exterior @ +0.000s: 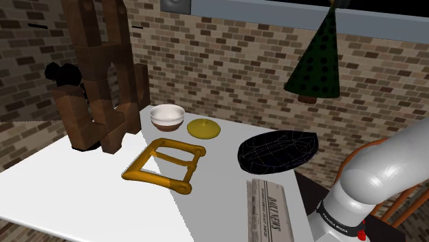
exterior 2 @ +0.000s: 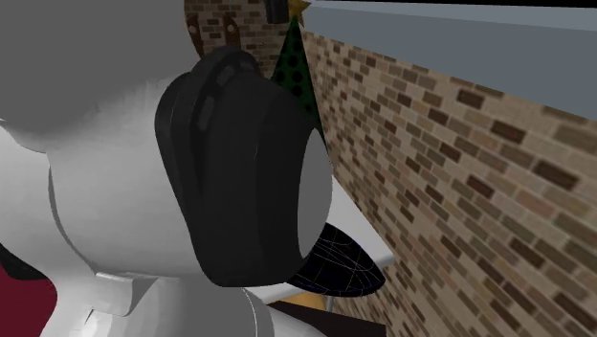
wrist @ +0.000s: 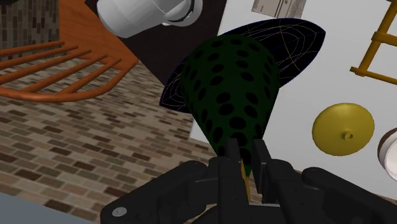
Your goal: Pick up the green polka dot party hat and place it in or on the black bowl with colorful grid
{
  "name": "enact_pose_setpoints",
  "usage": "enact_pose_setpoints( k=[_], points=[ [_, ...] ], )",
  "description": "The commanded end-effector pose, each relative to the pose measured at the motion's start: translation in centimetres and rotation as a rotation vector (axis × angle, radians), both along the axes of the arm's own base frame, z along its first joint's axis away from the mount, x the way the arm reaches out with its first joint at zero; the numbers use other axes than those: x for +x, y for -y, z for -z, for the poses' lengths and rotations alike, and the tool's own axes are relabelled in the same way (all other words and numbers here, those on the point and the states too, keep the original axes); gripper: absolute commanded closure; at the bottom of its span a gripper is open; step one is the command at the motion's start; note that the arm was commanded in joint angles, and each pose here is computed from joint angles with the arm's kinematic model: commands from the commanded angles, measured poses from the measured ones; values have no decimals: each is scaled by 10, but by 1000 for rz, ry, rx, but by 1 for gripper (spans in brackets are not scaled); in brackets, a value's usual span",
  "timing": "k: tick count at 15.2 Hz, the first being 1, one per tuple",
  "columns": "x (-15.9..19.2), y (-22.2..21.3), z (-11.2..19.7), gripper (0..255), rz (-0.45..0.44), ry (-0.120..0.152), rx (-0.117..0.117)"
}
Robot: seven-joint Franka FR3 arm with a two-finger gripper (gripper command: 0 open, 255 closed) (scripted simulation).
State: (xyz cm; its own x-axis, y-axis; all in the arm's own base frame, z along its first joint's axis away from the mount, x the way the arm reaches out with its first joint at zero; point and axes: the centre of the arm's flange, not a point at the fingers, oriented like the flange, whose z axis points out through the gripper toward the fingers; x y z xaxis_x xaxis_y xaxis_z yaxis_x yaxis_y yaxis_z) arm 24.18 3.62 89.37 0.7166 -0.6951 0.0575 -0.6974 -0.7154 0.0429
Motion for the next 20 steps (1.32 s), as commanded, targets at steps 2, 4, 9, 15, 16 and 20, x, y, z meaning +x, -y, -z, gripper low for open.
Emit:
enact_pose_setpoints(
  k=[2, 4, 9, 15, 16, 20],
  points=[
    [-2, 0, 14, 255, 0, 1, 0],
    [-2, 0, 24, 255, 0, 1, 0],
    [-2, 0, 51, 255, 0, 1, 0],
    [-2, 0, 82, 255, 0, 1, 0],
    [-2, 0, 87, 255, 0, 1, 0],
    [-2, 0, 109, 255, 0, 1, 0]
  ],
)
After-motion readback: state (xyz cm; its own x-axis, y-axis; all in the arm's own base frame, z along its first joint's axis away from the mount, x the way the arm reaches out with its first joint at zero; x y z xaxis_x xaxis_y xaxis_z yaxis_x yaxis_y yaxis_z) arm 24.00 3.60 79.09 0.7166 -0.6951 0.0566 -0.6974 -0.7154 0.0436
